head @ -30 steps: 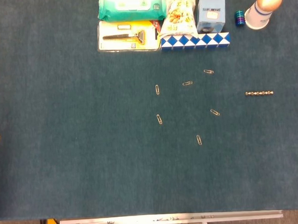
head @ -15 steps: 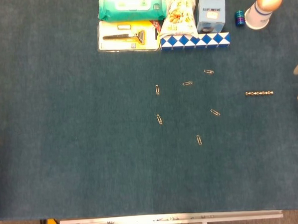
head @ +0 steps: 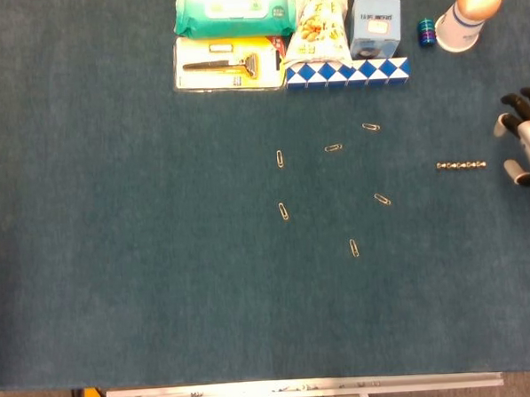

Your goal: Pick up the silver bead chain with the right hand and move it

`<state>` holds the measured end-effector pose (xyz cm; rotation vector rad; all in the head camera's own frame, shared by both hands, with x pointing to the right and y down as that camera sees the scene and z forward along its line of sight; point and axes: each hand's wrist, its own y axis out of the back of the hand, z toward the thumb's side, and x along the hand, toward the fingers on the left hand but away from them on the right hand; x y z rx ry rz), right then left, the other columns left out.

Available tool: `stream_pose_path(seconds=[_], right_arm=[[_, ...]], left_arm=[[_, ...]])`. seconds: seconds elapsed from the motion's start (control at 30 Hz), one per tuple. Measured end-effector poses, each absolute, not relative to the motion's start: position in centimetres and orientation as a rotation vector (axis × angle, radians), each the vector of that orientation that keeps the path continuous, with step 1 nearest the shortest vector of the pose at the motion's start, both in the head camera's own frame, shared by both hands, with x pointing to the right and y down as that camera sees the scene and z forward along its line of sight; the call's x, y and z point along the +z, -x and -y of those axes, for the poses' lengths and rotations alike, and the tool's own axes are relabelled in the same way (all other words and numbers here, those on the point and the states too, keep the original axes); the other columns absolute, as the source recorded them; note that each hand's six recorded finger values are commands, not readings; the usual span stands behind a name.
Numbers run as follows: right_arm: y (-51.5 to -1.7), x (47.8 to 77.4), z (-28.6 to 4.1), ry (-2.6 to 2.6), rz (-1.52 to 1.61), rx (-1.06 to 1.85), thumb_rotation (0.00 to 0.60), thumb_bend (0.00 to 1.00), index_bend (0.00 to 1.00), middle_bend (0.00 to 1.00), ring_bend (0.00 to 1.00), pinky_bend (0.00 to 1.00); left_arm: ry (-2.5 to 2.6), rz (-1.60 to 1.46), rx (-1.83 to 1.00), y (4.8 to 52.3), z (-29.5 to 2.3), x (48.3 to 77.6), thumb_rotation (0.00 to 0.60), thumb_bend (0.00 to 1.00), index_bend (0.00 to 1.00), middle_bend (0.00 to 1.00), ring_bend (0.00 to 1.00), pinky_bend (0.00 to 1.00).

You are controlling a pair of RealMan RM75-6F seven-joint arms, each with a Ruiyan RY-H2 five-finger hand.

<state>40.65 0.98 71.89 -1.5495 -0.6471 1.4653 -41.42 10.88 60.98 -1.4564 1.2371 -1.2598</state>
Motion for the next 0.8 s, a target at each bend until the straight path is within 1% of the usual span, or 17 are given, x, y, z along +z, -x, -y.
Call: stream_pose_path(seconds=[0.1,0.27,0.4,0.8], right_arm=[[-40.4,72.7,-1.2,1.56,0.633,1.478,0.6,0.28,0.41,0.18,0.09,0.29],[-40.2,73.9,-1.6,1.564,0.612,1.497,0.6,0.28,0.44,0.18,0.08,0.27],[-40.3,74.6,-1.8,1.562,0.601,1.513,0.6,0.29,0.46,0.18,0.08,0.26],[-40.4,76.2,-1.7,1.534,0.571,1.554,0.6,0.29,0.47,0.17,0.07,0.24]], left_arm=[[1.458,-1.233,-1.262,41.4,-10.9,61.0,0.6,0.02,0.32,0.18,0.2,0.44],[1.459,-1.235,-1.263,41.5,-10.9,61.0,0.6,0.03,0.32,0.19,0.2,0.44],[1.46,-1.237,-1.263,41.5,-10.9,61.0,0.6,0.02,0.32,0.19,0.2,0.44],[1.463,-1.227,-1.265,41.4,-10.9,61.2,0.6,0.03,0.32,0.2,0.21,0.44]])
